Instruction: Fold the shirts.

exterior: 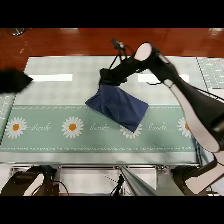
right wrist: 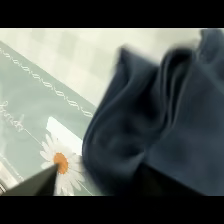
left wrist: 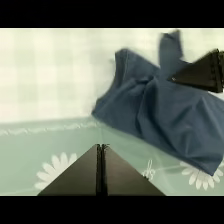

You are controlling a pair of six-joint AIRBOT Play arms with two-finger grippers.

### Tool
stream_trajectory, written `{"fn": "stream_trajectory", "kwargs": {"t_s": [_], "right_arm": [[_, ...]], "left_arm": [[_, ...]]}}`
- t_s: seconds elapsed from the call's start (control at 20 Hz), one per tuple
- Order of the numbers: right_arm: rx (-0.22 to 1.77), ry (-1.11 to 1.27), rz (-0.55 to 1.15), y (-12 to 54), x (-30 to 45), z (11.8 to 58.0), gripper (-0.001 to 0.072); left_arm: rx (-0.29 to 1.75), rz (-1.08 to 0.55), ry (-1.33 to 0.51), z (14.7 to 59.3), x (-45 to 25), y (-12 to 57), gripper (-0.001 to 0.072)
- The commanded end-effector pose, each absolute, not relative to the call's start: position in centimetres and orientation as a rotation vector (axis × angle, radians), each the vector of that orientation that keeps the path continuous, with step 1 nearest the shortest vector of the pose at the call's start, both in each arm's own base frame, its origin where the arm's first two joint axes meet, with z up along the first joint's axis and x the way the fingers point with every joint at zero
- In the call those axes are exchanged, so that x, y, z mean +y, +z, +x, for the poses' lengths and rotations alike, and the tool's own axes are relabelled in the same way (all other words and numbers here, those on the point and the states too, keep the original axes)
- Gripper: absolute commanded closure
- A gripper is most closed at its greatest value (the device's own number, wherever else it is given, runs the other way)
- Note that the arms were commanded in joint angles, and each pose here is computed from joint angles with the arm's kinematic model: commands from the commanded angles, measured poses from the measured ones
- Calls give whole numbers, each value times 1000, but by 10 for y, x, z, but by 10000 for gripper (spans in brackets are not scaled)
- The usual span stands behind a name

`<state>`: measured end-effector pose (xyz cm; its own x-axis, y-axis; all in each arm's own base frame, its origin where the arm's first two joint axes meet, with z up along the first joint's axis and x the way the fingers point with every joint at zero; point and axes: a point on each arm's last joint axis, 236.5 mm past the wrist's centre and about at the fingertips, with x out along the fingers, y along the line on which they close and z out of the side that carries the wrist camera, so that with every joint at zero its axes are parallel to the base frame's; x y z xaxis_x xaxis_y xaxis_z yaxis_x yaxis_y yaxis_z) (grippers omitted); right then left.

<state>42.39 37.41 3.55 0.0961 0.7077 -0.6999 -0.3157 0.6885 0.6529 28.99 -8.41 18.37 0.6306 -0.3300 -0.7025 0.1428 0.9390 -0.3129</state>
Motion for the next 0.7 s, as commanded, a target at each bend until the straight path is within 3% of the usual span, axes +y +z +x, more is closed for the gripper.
{"fn": "stream_trajectory", "kwargs": {"t_s": [0.0, 0.2, 0.35, 0.4, 0.5, 0.65], "right_arm": [[1308, 773, 466, 26, 373, 432, 92], [1333, 723, 423, 100, 248, 425, 92], [1341, 304, 128, 126, 88, 389, 92], [1307, 135, 103, 130, 45, 373, 92], [1198, -52, 187, 116, 5, 343, 92], [1083, -120, 517, 45, 27, 304, 96]], "left_arm": [[933, -326, -254, 272, -90, 105, 686], [1058, -346, -217, 256, -87, 39, 685], [1121, -361, -205, 244, -87, 10, 685], [1135, -368, -204, 240, -88, 4, 685], [1147, -376, -197, 237, -88, -7, 685], [1128, -437, -202, 240, -95, -13, 685]]}}
